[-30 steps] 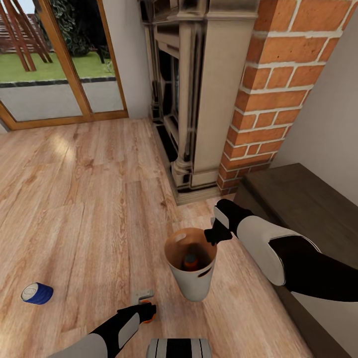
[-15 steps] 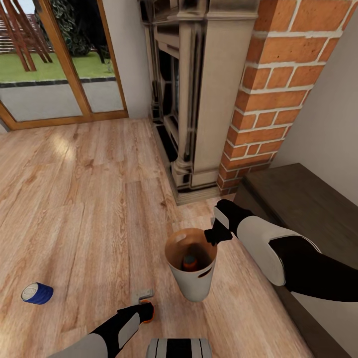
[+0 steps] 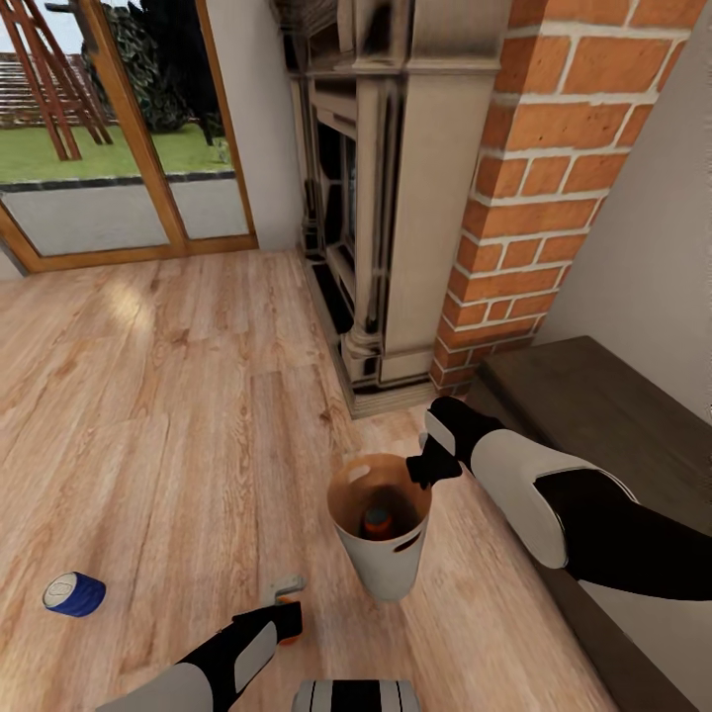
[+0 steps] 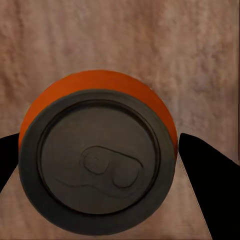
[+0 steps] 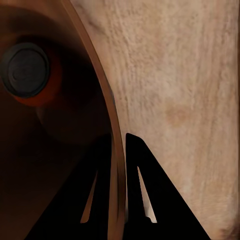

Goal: Put the three can of soda from the living room inside the tash can in the kitchen.

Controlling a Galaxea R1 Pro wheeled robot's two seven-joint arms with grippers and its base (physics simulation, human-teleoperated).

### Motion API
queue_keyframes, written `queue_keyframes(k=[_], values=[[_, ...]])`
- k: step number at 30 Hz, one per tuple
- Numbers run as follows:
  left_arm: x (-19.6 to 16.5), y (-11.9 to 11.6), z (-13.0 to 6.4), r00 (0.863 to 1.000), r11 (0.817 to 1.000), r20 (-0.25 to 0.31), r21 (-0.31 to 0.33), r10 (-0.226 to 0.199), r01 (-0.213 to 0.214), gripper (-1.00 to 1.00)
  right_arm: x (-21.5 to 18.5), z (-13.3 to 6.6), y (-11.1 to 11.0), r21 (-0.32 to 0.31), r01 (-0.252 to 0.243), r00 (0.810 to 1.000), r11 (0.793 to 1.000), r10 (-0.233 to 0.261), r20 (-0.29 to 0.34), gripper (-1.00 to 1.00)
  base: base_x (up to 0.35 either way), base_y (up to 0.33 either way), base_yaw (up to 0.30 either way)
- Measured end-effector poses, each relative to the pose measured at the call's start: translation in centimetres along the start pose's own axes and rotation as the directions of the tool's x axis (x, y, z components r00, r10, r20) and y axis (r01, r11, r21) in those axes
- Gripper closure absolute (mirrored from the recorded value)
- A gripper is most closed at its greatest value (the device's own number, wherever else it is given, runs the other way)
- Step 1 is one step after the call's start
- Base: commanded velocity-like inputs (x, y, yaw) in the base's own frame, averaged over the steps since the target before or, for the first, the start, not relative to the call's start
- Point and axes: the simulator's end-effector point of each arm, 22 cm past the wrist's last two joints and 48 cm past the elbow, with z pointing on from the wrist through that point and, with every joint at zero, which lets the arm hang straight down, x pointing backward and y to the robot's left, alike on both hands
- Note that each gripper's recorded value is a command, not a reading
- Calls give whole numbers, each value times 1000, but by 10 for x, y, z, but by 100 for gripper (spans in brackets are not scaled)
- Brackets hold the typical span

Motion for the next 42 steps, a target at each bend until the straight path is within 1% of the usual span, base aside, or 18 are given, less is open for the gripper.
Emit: queue_keyframes(k=[3,11,15,20,24,26,28,29,30,31,33,36,38,39,42], values=[[-7,-2,-4,1000,1000,15,5,2,-2,100,-1,-8,0,4,2,1000,1000,-2,12,100,0,0,0],[-26,-13,-16,998,999,56,45,-3,1,100,-5,-29,0,8,3,999,1000,-3,44,100,0,0,0],[-44,-24,-25,996,997,89,72,-6,0,100,-6,-39,-2,17,5,998,1000,-6,60,100,0,0,0],[-59,-32,-35,993,996,116,90,-9,-1,100,-7,-52,-2,21,5,997,1000,-6,79,100,0,0,0],[-74,-45,-47,992,993,129,118,-5,-10,100,-8,-61,-2,23,4,996,1000,-6,94,100,0,0,0],[-84,-44,-54,991,992,135,127,0,-17,100,-9,-67,-3,28,5,995,1000,-8,103,100,0,0,0],[-99,-33,-61,989,992,148,121,9,-27,100,-9,-72,-4,33,5,994,999,-9,111,100,0,0,0],[-109,-23,-66,987,993,157,114,19,-37,100,-9,-75,-4,35,4,993,999,-8,116,100,0,0,0],[-116,-19,-70,986,993,164,114,21,-40,100,-10,-77,-5,39,2,993,999,-7,120,100,0,0,0],[-127,-13,-77,984,992,174,113,30,-51,100,-11,-81,-6,45,-3,992,999,-3,127,100,0,0,0],[-134,-13,-86,983,991,179,121,39,-61,100,-11,-86,-10,66,-6,991,998,-3,136,100,0,0,0],[-134,-18,-105,984,985,164,147,69,-93,100,-12,-95,-21,117,-8,989,993,-10,148,100,0,0,0],[-141,-13,-118,982,984,169,143,82,-107,100,-12,-101,-26,144,-5,988,990,-18,154,100,0,0,0],[-148,-9,-127,981,984,175,139,88,-113,100,-11,-103,-27,149,-5,987,989,-18,157,100,0,0,0],[-163,-10,-147,978,982,191,151,86,-116,100,-8,-106,-24,137,-13,987,990,-9,162,100,0,0,0]])
